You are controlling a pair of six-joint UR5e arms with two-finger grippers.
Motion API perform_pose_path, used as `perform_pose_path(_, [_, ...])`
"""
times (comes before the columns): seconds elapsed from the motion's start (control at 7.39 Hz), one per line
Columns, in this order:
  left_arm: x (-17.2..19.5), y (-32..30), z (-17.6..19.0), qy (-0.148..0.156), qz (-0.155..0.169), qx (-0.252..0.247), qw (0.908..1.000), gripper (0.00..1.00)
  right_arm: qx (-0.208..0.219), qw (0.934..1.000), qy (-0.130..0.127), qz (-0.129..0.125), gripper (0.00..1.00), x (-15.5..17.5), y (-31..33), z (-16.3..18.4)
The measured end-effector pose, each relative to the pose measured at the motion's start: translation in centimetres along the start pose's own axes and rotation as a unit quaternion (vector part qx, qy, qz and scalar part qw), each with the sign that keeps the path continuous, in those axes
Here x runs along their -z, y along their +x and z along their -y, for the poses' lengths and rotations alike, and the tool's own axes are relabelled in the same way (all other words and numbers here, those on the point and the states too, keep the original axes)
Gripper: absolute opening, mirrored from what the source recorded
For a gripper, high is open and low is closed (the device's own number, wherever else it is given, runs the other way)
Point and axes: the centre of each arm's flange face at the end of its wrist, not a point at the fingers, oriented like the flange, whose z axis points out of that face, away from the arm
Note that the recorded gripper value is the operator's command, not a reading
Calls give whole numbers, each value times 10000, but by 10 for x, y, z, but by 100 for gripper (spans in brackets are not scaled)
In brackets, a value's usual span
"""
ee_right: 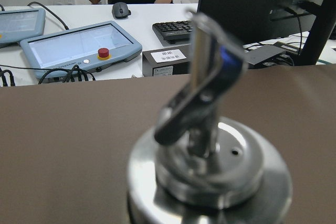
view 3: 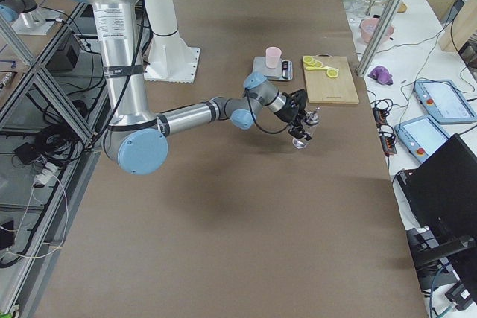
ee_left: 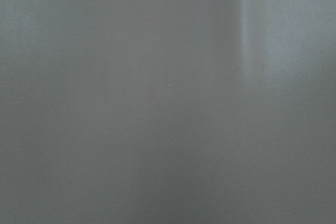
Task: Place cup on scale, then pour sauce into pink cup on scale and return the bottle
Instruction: 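Lower the glass bottle onto the table beside the right arm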
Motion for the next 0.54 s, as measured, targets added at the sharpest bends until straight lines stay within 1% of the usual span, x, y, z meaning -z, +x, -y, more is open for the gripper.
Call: perform_pose_path(0.54, [-1,-2,-1,-6,7,6,10000,99,80,9996,-174,-223,0,-17,20,-18])
